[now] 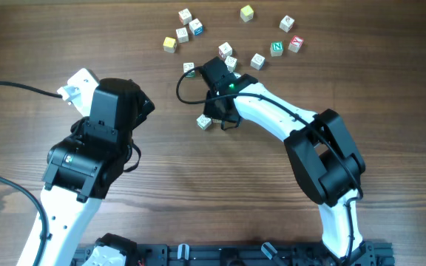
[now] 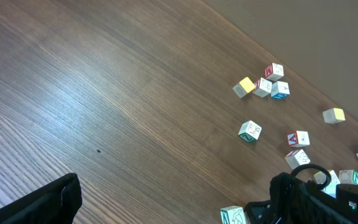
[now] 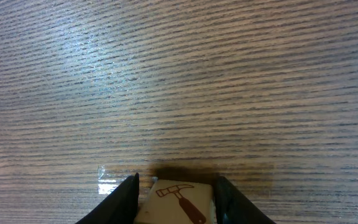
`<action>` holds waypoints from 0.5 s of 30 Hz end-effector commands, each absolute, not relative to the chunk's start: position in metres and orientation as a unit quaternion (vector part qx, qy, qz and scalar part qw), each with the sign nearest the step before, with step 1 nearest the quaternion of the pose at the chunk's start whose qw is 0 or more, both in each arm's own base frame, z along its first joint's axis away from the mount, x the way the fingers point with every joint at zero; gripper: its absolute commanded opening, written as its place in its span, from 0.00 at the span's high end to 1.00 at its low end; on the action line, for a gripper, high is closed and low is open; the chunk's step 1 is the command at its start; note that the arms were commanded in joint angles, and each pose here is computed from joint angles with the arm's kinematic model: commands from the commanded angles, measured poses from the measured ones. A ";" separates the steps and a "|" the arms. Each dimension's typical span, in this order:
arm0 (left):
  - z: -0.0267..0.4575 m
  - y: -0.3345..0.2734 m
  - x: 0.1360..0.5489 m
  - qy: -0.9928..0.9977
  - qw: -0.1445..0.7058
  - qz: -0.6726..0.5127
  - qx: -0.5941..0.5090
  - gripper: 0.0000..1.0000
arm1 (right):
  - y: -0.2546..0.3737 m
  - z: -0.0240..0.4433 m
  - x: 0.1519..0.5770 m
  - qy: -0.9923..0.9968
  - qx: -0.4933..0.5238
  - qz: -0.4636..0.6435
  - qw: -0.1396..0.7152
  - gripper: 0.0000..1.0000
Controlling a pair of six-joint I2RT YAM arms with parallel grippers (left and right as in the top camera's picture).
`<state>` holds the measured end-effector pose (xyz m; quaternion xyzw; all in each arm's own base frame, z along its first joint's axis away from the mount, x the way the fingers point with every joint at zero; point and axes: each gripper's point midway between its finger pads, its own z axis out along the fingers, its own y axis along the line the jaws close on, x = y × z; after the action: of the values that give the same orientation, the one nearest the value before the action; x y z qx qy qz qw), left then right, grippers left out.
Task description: Form a circle
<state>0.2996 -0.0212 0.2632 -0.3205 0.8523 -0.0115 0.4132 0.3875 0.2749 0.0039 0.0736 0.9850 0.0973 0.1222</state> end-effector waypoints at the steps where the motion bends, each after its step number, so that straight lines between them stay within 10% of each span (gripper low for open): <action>1: 0.269 -0.017 0.301 0.848 0.421 -0.003 -0.321 0.00 | 0.275 -0.007 0.382 0.986 0.081 0.093 0.108 0.60; 15: 0.269 -0.017 0.301 0.848 0.421 -0.003 -0.321 0.00 | 0.274 -0.008 0.380 0.986 0.095 0.093 0.104 0.66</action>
<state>0.2996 -0.0213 0.2632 -0.3205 0.8523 -0.0118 0.4133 0.3870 0.2757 0.0039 0.0778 0.9847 0.1000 0.1199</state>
